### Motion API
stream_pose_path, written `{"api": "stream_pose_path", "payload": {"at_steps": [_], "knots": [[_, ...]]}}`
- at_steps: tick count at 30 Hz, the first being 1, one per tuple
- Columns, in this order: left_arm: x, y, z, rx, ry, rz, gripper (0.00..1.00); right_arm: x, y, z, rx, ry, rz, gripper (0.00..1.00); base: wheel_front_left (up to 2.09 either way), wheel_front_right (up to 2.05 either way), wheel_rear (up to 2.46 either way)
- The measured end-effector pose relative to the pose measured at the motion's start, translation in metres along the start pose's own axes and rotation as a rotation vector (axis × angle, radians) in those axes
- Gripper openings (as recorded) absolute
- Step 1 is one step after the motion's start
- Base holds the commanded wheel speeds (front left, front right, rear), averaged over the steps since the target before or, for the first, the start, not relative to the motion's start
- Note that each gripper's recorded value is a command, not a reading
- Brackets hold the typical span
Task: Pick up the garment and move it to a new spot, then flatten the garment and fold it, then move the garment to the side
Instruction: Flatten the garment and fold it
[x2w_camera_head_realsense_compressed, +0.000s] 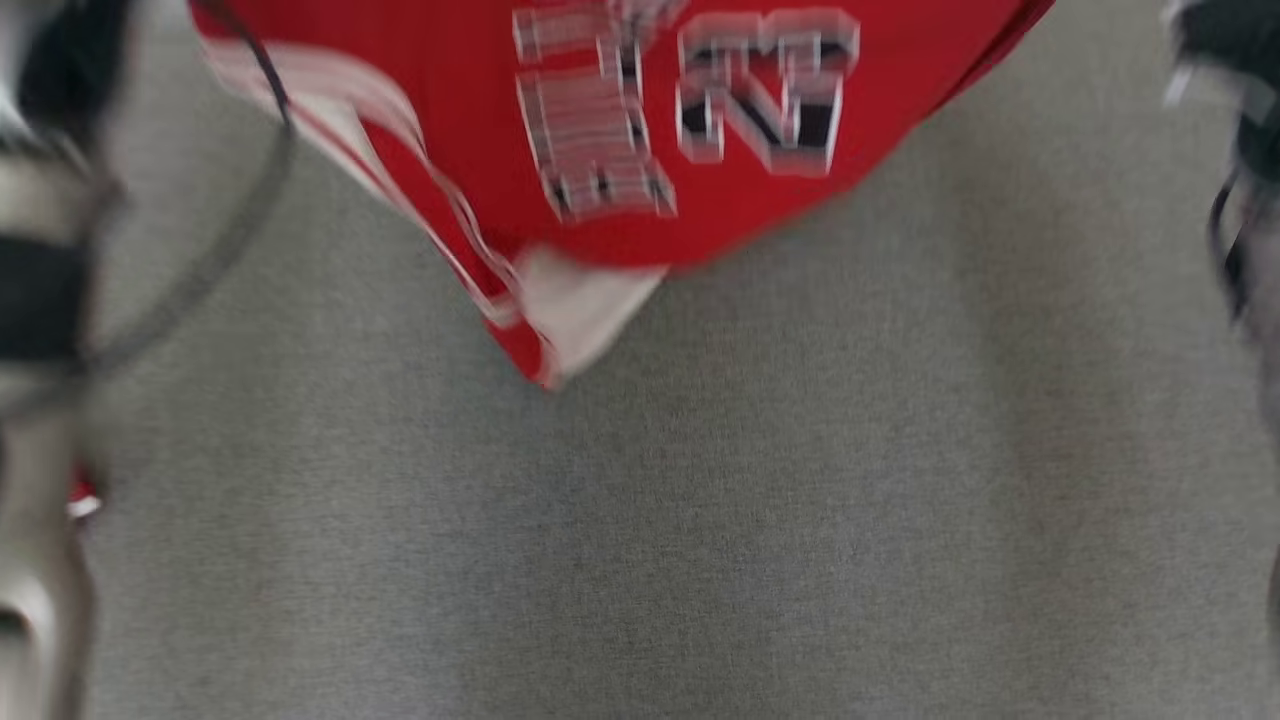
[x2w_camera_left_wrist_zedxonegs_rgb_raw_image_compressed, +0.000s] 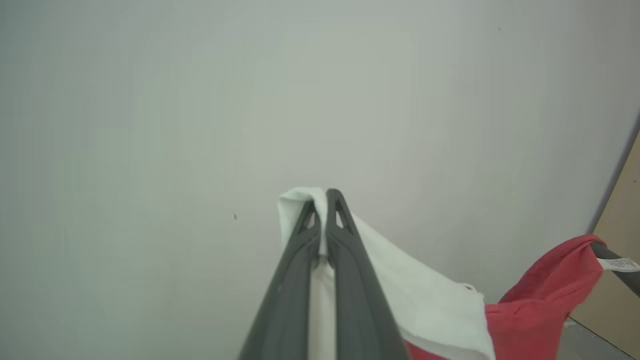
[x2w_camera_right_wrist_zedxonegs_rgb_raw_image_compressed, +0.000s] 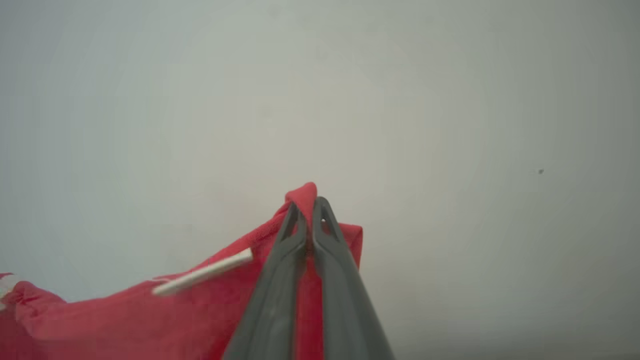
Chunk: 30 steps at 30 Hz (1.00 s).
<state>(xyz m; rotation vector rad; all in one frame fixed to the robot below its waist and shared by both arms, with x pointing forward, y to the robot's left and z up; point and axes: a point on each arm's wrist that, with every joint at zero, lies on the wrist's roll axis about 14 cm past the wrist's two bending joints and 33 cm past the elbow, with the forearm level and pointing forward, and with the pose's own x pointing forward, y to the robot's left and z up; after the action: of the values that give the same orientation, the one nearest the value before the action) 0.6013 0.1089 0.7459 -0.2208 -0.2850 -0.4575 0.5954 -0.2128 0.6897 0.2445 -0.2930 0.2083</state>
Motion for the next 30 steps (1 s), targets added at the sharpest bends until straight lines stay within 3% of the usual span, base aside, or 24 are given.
{"api": "stream_pose_path", "payload": {"at_steps": [5,9,21,27,30], "knots": [[0.059,0.024,0.054,0.097,-0.13,0.027,0.0,0.068,0.006,0.038,0.049,-0.097,0.021,0.0,0.0,0.0,0.0],[0.088,0.025,0.059,0.12,-0.163,0.021,0.0,0.096,0.007,0.045,0.031,-0.118,0.022,0.0,0.0,0.0,0.0],[0.142,0.05,0.025,0.157,-0.187,0.045,0.0,0.149,-0.026,0.031,-0.204,-0.079,-0.056,0.0,0.0,0.0,0.0],[0.15,0.054,-0.013,0.143,-0.128,0.037,0.0,0.158,-0.035,0.012,-0.194,-0.06,-0.071,0.0,0.0,0.0,0.0],[0.148,0.058,-0.034,0.036,-0.114,0.034,0.0,0.157,-0.033,-0.011,-0.146,-0.03,-0.056,0.0,0.0,0.0,0.0]]}}
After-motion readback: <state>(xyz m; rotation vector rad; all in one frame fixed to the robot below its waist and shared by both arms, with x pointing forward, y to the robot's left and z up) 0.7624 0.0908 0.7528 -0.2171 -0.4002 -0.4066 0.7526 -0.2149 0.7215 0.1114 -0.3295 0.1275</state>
